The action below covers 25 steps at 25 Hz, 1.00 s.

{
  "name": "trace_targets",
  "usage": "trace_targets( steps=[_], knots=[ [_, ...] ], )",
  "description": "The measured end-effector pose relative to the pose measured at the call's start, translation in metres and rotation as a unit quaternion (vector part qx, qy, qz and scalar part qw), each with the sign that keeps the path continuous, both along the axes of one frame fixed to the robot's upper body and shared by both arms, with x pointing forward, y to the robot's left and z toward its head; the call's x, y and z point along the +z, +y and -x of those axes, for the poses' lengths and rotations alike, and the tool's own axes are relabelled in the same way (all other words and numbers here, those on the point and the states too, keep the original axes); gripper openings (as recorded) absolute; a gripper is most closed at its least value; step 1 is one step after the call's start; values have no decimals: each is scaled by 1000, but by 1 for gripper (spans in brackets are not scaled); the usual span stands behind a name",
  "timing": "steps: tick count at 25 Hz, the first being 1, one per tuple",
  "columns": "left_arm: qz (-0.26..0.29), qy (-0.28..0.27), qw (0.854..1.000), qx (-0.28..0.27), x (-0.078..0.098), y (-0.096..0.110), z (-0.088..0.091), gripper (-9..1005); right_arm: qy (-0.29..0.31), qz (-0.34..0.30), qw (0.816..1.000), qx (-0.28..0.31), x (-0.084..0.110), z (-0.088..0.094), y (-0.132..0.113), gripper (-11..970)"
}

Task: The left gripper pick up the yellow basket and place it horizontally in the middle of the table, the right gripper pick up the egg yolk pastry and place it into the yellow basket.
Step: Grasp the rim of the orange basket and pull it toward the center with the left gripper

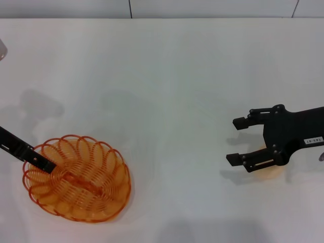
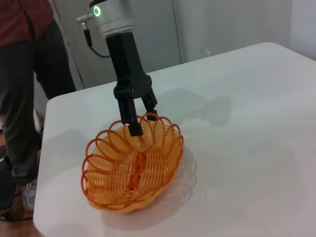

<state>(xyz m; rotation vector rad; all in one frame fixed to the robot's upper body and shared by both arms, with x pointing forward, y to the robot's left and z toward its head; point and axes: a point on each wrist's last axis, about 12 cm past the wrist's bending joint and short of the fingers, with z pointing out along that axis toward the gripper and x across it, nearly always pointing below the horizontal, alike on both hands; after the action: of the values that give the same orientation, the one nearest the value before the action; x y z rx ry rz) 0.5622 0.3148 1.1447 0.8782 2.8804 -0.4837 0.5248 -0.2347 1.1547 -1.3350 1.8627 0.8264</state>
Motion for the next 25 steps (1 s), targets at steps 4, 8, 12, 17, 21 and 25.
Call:
trace_targets(
  steps=[4,8,12,17,21,25],
  knots=[
    [-1,1,1000,3,0,0,-1,831,1,0,1000,-1,0,0,0,860],
    [2,10,1000,1,-2,-3,-1,789,2,0,1000,-1,-1,1,-1,860],
    [4,16,1000,2,-4,-4,-1,748,2,0,1000,-1,-1,1,-1,860],
    [0,18,1000,3,-4,-3,-1,653,4,0,1000,-1,-2,1,-1,860],
    [-11,21,1000,-5,-6,-5,0,523,7,0,1000,-2,-3,1,-1,860],
    [-21,16,1000,-10,-8,-7,-2,478,7,0,1000,-2,-3,2,-1,860]
  ],
)
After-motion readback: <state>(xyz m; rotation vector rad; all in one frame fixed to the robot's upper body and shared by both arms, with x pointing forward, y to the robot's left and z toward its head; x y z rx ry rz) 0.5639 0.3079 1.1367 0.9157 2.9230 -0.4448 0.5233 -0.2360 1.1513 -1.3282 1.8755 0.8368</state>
